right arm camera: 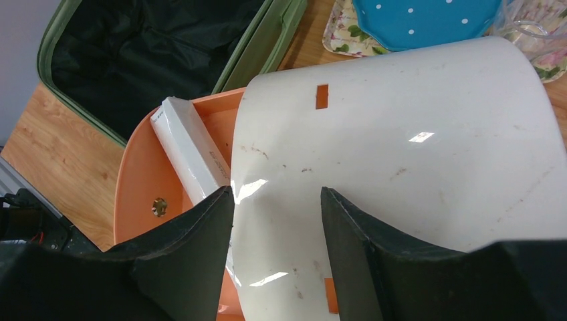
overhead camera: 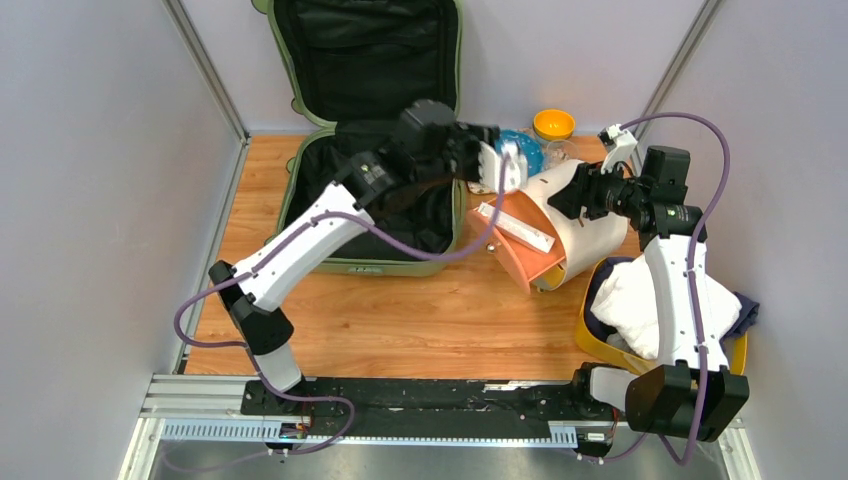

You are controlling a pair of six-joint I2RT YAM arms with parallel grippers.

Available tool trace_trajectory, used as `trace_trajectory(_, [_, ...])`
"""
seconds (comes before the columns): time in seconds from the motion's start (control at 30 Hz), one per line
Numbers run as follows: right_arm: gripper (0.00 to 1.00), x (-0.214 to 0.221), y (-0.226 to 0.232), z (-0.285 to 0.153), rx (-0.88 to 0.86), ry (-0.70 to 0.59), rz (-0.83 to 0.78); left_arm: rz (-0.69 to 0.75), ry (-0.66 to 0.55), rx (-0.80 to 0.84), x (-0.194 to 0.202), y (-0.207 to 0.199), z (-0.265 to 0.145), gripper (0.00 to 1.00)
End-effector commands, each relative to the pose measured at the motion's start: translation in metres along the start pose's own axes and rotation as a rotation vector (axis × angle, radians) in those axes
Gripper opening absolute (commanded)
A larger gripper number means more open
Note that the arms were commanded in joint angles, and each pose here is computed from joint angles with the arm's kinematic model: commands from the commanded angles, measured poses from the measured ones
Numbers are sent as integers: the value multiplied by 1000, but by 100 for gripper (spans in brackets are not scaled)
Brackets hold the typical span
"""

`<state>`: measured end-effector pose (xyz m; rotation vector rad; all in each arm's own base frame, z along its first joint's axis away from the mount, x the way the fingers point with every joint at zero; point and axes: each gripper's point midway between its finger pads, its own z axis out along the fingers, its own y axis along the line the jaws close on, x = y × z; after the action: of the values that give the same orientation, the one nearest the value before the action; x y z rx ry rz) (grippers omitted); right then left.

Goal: Open, take out, and arrange the luggage

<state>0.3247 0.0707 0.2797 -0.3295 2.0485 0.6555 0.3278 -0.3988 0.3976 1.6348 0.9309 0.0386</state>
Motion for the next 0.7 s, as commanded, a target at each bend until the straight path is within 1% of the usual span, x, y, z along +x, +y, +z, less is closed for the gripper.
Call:
trace_trajectory(0.0, [58, 16, -3, 2, 4, 55, 46, -575, 42, -62, 37, 21, -16, 53])
trace_trajectory(0.03, [58, 17, -3, 2, 4, 55, 40, -658, 62, -62, 55, 21, -19, 52])
trace_trajectory(0.1, [58, 16, -1, 0, 2, 54, 34, -813, 62, -38, 64, 12, -20, 48])
trace_trajectory(0.17, [58, 16, -1, 0, 0, 56, 32, -850, 90, -2, 71, -5, -16, 46])
trace_trajectory(0.23, [58, 17, 1, -1, -4, 61, 31, -903, 78, 45, 69, -18, -14, 43])
trace_trajectory(0.3, [58, 16, 1, -2, -2, 63, 23, -978, 86, 74, 75, -27, -11, 39])
trace_trajectory(0.4, [58, 17, 1, -4, 5, 66, 20, -1050, 103, 137, 80, -44, -3, 31])
trace_trajectory(0.47, [58, 18, 1, -5, 8, 68, 22, -1082, 115, 170, 82, -54, 1, 25])
trace_trajectory(0.57, [58, 19, 0, -6, 17, 71, 19, -1118, 118, 236, 82, -71, 10, 21])
trace_trajectory(0.67, [58, 19, 1, -7, 18, 72, 22, -1141, 118, 267, 84, -81, 18, 18])
